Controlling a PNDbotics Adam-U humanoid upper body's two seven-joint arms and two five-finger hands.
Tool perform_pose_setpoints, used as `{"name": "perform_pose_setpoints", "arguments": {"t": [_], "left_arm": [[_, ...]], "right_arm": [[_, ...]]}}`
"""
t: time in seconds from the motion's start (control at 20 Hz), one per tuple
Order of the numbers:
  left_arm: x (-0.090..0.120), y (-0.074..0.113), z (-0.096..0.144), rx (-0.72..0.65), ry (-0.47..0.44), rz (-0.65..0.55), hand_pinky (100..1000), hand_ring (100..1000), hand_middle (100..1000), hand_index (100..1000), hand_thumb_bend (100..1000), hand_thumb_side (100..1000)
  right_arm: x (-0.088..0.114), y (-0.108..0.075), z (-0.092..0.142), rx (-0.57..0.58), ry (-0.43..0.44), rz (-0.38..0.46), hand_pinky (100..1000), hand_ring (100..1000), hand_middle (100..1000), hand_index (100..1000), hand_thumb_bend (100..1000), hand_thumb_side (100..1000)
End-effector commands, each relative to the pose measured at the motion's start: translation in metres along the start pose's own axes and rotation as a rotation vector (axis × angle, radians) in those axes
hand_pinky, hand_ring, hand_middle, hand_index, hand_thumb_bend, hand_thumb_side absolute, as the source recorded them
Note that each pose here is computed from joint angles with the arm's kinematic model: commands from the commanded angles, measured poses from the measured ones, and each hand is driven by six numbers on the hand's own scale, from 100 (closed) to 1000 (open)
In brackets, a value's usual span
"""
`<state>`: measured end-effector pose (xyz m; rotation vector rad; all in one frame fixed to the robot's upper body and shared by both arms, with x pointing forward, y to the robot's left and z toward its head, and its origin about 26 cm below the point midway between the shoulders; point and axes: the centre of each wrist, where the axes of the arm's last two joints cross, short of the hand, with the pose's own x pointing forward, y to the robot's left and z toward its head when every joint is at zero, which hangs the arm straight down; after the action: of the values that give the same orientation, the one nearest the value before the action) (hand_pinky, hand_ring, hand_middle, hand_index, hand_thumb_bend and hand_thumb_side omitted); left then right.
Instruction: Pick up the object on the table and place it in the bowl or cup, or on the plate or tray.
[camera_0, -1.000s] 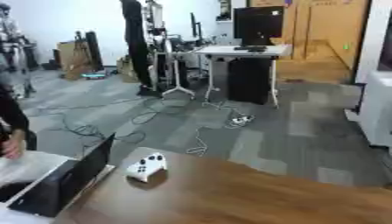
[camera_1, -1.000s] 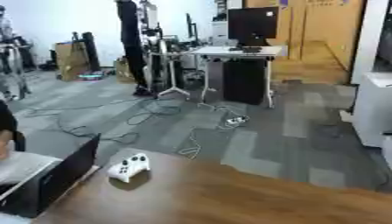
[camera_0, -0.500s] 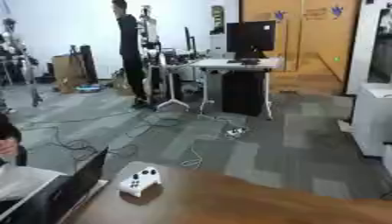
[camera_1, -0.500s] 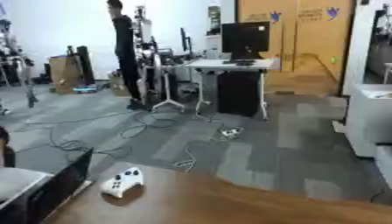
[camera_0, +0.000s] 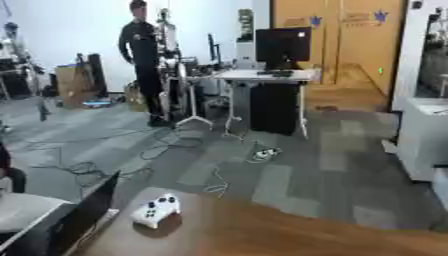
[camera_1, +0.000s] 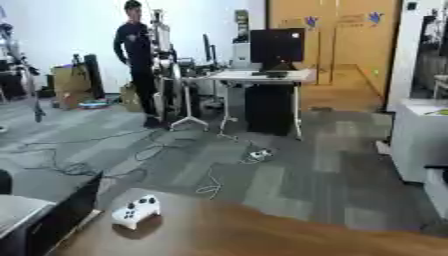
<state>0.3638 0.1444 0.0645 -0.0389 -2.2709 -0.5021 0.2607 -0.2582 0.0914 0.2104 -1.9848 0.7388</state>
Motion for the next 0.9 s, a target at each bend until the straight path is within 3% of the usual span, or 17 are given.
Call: {"name": "perform_pose_setpoints", "arguments": {"t": [0.05,0.25,0.55,0.9], "left_arm": [[-0.001,0.020,-0.012,-0.005,-0.020,-0.136,721,894,955,994,383,745],[-0.018,0.031,-0.010,0.012,0.048,-0.237,711,904,973,1000,408,774],[-0.052,0.024,0.011,0.074,0.200,-0.217,642,900,985,1000,401,859],[-0.064,0.017,0.023,0.051,0.238,-0.222,631,869,974,1000,440,876]], "right_arm": [[0.004,-0.001,0.000,0.008,-0.013,0.010,507,582,585,1000,100,586],[0.005,0.000,-0.001,0.008,-0.019,0.013,507,582,585,1000,100,582],[0.006,0.001,-0.002,0.008,-0.027,0.017,507,582,585,1000,100,582],[0.007,0.001,-0.004,0.009,-0.038,0.022,508,582,585,1000,100,583]]}}
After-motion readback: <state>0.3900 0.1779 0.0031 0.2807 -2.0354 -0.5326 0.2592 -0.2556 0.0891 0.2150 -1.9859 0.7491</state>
